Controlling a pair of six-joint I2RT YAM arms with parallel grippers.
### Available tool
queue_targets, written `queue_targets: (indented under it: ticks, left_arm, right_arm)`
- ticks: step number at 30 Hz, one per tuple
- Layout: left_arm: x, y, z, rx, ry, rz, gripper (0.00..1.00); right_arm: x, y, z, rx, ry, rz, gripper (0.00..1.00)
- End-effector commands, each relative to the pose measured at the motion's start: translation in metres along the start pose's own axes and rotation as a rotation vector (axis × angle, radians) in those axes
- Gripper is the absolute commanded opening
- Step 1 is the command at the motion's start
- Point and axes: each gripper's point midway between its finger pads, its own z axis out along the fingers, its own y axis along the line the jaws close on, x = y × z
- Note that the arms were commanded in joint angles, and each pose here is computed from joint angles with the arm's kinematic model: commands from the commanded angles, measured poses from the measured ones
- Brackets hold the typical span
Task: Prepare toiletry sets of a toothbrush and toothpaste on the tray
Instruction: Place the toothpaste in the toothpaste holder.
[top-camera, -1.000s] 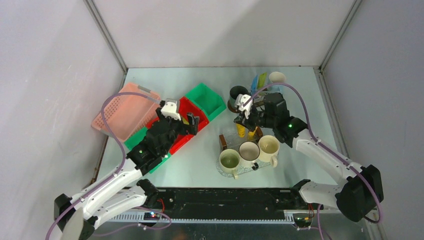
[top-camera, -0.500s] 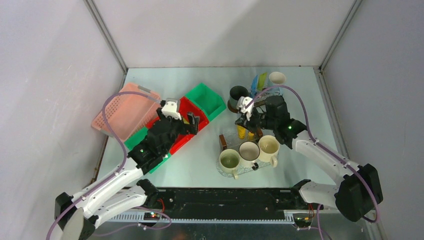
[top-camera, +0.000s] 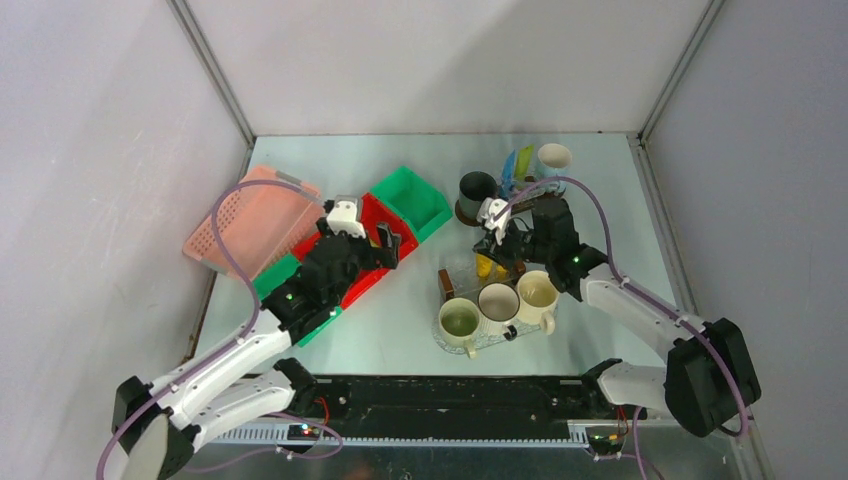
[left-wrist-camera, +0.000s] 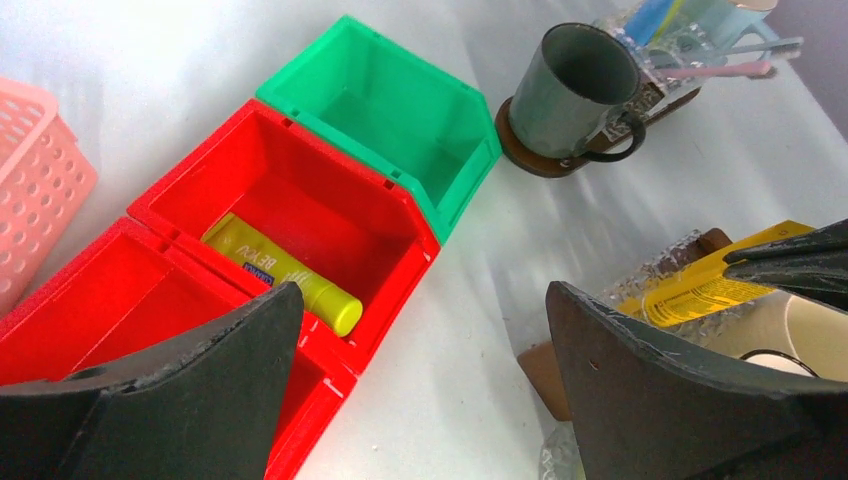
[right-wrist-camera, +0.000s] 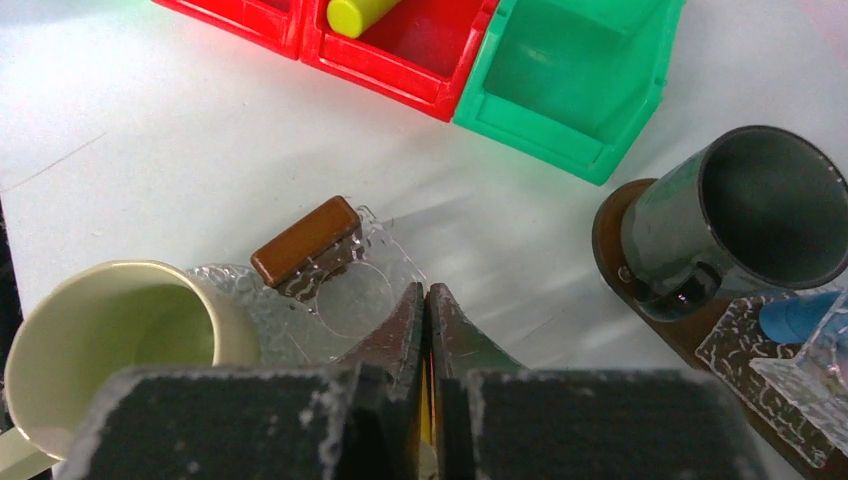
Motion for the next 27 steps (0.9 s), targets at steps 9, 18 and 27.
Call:
queue_targets:
  ticks: [9,18,27]
  left_arm:
    - [-0.014,0.012,0.01,-0.179,0.069,-0.099,0.98]
    - [-0.019,0.004,0.022,-0.209,0.11,-0.157,0.98]
    - [-0.006,0.004,0.043,-0.394,0.259,-0.219,0.98]
  right_arm:
    - [-0.01,-0.01,0.0,0.031,-0.057,-0.032,0.2]
    - [-0.061,-0.016,-0.035,0.145,-0.187,-0.068,0.45]
    - [-0.097,-0.04,-0.102,0.453,-0.272,-0.063,0.7]
